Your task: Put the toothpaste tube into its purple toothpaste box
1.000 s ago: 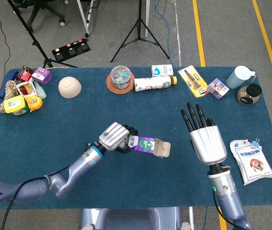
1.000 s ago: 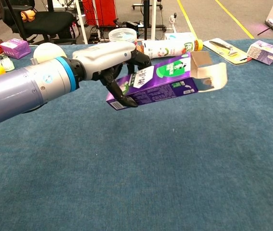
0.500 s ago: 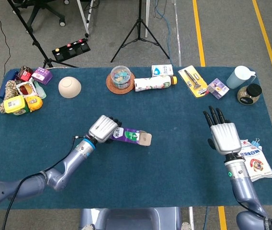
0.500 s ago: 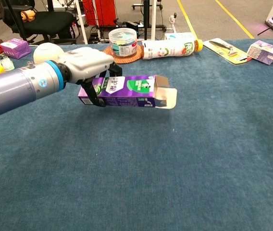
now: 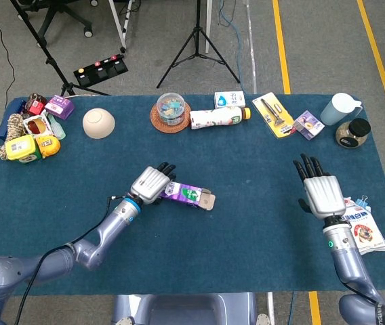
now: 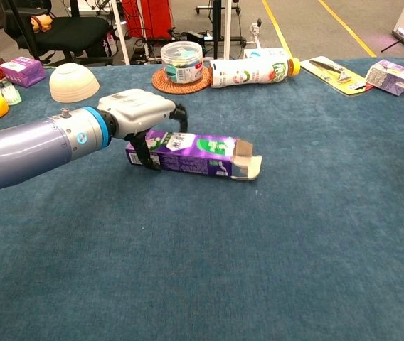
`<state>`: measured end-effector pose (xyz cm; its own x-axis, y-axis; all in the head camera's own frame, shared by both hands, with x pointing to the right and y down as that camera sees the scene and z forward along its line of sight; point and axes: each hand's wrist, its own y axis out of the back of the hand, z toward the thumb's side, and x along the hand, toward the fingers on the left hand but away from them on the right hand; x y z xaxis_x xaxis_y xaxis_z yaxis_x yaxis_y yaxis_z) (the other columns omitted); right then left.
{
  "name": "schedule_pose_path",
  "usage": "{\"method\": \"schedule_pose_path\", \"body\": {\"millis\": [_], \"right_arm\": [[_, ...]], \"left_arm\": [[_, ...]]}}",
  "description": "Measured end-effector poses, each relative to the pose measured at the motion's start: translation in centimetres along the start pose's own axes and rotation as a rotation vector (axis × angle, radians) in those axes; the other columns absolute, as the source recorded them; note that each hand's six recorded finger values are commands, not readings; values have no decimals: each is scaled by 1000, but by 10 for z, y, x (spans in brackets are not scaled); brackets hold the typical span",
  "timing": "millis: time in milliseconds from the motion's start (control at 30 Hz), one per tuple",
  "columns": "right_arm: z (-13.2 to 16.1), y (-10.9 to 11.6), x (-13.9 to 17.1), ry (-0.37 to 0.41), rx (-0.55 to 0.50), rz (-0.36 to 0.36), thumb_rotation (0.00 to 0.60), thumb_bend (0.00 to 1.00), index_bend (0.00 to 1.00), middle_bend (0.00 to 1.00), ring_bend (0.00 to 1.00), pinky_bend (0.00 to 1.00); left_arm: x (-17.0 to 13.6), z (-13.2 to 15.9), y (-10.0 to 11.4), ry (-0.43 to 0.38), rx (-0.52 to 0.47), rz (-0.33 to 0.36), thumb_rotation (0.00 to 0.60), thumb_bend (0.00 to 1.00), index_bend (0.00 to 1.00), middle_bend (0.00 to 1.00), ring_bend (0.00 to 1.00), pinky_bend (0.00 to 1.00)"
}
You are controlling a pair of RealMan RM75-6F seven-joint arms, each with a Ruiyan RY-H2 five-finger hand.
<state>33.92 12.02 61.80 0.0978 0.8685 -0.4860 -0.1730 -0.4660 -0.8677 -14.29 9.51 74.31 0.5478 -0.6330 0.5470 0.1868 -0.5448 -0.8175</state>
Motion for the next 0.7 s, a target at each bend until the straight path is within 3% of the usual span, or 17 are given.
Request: {"method": "schedule_pose_path", "body": {"millis": [333,433,500,567,700], "right_arm": [[1,9,13,19,-80,-35,600,275,48,23,41,439],[1,12,20,38,-124,-62,600,152,59,30,41,407],[1,13,24,53,-144,-81,600,48,64,30,21,329],[1,13,28,71,-155,-93,600,6,66,30,3,254],[-2,13,36,106,-185,-127,600,0,66,26,0,158]], "left_arm": [[-24,-5,33,-32,-62,69,600,86,0,0,0,255],[-44,-18,50,-20,-72,105,600,75,0,0,0,248],[-58,-29,59,-4,-75,126,600,72,0,0,0,243],[-77,-43,68,28,-80,149,600,68,0,0,0,230],[-120,-80,79,129,-90,191,600,60,0,0,0,210]]}}
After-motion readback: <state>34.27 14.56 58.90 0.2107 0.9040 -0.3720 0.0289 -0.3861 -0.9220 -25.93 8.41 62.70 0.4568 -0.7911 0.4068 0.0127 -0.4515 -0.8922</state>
